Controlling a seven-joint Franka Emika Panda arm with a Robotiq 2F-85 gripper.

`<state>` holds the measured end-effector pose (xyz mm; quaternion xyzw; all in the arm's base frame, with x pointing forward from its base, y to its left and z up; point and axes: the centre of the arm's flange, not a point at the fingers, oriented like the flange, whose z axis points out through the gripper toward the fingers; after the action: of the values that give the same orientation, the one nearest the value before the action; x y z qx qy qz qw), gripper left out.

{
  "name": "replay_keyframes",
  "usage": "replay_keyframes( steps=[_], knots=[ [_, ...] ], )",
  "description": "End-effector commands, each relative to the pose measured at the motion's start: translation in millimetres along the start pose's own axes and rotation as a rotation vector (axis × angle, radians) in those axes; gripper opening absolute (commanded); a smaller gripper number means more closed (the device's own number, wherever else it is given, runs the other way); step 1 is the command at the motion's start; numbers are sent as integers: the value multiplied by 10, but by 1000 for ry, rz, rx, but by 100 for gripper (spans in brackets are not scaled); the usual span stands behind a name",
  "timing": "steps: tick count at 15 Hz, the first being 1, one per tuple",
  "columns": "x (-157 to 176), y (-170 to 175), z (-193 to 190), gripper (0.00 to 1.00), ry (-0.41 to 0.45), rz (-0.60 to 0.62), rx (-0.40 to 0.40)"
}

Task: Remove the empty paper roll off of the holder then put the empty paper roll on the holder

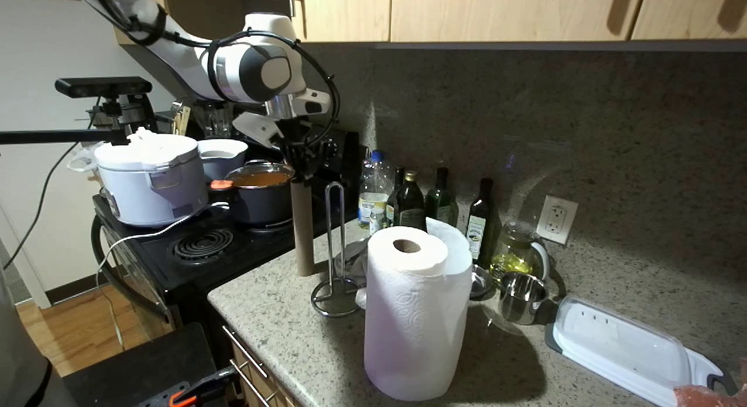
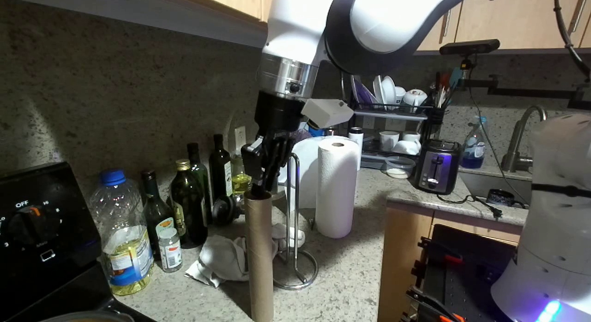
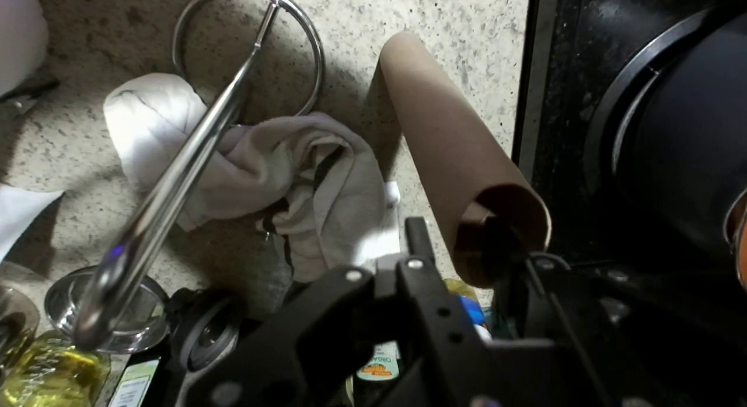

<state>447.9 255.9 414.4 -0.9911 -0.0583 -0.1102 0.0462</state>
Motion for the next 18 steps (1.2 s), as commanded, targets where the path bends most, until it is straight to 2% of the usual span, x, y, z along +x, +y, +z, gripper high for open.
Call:
replay_keyframes(
  steps=[1,10,14,18],
  knots=[
    [67,9,-8,1,-11,3,11],
    [82,-126,-252,0,21,-16,-5],
    [69,-235,-615,0,65,-45,-57],
    [-15,-366,-1017,0,98,-61,-142]
  ],
)
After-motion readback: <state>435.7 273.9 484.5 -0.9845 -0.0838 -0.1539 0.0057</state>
